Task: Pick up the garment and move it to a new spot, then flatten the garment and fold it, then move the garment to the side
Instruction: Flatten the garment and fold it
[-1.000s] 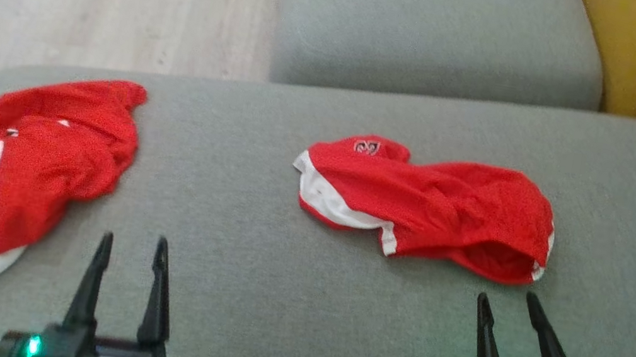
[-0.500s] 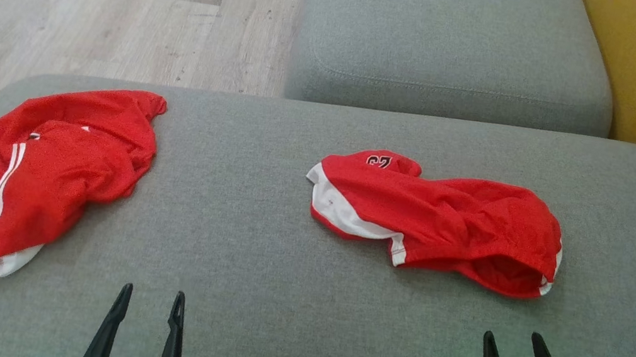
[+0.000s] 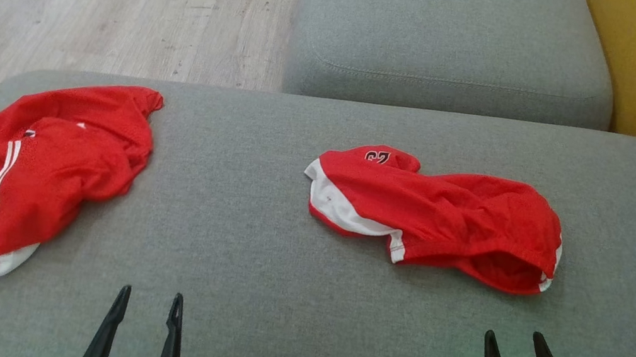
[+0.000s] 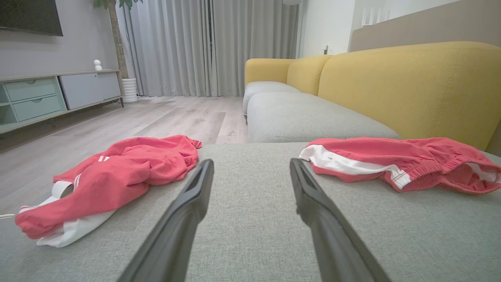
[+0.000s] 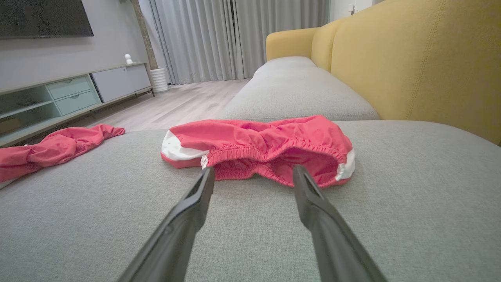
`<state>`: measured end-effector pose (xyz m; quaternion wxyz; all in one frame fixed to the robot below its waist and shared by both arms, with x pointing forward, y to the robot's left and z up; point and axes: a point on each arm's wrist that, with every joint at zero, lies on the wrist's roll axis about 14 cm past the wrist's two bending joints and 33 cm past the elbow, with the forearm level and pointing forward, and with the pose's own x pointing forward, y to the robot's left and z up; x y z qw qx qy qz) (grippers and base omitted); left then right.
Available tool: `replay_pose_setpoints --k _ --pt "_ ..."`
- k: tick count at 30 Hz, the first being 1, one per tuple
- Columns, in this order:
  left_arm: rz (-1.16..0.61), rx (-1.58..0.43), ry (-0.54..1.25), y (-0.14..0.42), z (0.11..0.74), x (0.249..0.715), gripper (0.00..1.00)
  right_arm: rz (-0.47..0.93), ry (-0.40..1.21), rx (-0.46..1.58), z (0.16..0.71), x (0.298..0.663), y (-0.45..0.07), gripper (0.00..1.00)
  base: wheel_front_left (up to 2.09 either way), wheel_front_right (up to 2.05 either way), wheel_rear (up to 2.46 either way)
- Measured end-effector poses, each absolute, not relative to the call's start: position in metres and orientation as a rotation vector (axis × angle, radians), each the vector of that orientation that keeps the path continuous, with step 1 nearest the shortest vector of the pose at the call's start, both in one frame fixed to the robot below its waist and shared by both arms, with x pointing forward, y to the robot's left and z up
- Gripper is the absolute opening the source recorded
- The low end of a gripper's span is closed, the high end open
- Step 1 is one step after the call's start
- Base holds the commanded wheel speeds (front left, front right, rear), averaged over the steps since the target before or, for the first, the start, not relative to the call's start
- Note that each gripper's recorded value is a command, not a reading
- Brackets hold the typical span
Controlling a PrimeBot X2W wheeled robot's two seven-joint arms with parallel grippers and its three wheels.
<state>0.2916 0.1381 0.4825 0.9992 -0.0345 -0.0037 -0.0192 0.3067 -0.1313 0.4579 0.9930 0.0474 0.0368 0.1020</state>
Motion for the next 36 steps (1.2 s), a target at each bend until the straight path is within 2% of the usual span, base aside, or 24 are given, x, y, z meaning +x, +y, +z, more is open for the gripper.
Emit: replay_pose_setpoints --k 12,20,31,36 --pt "-0.059 -0.059 -0.006 0.132 0.482 0.292 1.0 0.191 0.064 0.096 0.46 0.305 -0.135 1.0 0.0 0.0 0.0" --pt "-0.115 -0.044 0.004 0.117 0.48 0.3 1.0 0.121 0.058 0.117 0.461 0.302 -0.155 1.0 0.0 0.0 0.0" --pt "-0.437 -0.06 -0.009 0.022 0.489 0.347 1.0 -0.015 0.074 0.117 0.456 0.291 -0.19 1.0 0.0 0.0 0.0" --pt "-0.634 -0.044 0.014 -0.03 0.479 0.369 1.0 -0.064 0.036 0.111 0.47 0.308 -0.207 1.0 0.0 0.0 0.0"
